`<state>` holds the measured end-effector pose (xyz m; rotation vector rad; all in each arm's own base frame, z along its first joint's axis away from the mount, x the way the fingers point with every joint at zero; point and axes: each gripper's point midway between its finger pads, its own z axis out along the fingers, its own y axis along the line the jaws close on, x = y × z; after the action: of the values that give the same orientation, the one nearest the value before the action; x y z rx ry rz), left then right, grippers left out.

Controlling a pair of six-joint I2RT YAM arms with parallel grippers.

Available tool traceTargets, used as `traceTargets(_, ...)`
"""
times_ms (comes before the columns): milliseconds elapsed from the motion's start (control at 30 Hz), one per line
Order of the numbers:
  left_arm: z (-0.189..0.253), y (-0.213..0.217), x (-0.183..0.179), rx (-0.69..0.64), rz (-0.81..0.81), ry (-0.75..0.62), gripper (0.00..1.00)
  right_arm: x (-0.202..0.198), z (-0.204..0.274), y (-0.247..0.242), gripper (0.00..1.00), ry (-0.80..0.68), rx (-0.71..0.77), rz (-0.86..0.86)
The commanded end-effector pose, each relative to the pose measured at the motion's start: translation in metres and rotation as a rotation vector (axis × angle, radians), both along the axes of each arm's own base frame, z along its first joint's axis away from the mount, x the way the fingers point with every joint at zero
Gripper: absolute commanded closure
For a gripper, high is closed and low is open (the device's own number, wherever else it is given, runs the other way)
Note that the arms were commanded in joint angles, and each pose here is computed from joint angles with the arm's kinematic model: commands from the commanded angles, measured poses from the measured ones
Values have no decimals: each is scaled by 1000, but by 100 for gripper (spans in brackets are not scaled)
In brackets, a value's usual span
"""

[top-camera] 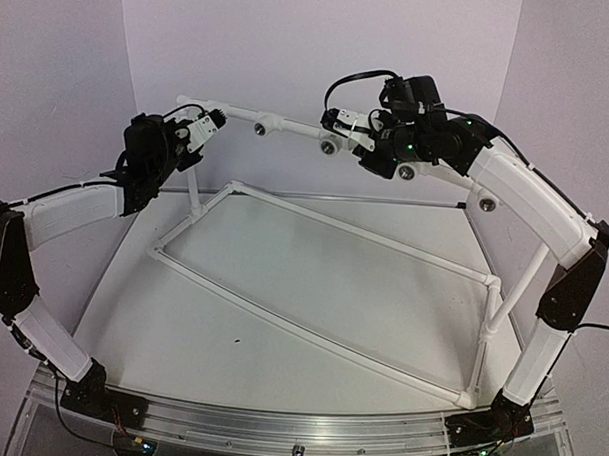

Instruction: Install the water faucets

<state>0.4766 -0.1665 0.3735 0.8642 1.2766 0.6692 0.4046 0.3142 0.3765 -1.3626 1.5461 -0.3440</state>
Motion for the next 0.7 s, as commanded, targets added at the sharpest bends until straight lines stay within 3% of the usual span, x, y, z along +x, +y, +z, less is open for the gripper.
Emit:
traceTargets(0, 33, -7, -25, -444, -96, 203, 100, -35, -8, 15, 100, 93, -11, 124)
traceTargets(167, 27, -2, -37, -812, -136, 417, 100, -35, -7, 14, 100, 94, -4, 122)
traceTargets(333, 41, 13, -52, -1264, -347, 673, 100, -37, -8, 15, 100, 99, 3, 125)
traceTargets(567, 46, 25, -46, -1575, -516, 862, 100, -39, -10, 14, 100, 102, 5, 128)
traceTargets(667, 46, 19, -43, -1642, -569, 954, 100, -39, -10, 13, 100, 100, 3, 125)
